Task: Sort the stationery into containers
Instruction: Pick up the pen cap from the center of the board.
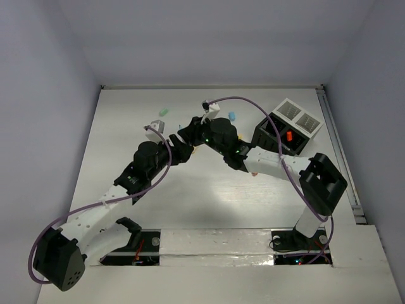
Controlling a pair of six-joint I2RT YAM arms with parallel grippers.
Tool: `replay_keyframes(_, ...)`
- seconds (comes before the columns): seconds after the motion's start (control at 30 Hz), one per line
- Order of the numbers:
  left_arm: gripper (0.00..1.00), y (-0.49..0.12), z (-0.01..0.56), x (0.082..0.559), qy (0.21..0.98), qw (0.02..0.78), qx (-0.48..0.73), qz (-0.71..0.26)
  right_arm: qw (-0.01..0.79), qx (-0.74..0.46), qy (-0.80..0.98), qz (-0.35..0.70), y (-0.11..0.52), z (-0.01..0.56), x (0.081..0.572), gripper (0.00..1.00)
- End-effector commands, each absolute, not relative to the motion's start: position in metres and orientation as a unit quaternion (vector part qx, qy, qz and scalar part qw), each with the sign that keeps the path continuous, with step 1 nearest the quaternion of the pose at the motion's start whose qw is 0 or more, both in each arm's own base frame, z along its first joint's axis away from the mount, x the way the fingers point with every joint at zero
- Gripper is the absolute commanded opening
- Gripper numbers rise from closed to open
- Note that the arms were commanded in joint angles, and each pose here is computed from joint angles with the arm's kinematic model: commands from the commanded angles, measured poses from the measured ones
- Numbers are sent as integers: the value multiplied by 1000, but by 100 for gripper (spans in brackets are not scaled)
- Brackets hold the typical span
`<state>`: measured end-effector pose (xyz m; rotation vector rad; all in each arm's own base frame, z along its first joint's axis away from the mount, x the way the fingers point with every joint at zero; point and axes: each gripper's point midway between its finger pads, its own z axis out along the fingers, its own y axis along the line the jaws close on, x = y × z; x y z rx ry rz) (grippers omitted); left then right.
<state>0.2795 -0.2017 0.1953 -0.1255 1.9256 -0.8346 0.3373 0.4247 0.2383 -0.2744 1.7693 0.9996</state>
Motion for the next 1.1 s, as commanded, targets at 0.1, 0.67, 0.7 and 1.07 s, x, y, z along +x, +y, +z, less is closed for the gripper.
replay_keyframes(0.1,40,-208,223,293,754,541,-54,-369,508,-126,714,464,435,257,320,23)
replay_keyframes(0.67,0,-205,221,287,747,552,-49,-368,497,-117,715,477,433,257,320,24)
replay_keyframes(0.7,0,-204,220,286,747,554,-46,-366,497,-119,716,475,433,257,319,25)
replay_keyframes(1.07,0,-202,165,241,747,527,2,-404,447,-124,712,527,364,271,346,77)
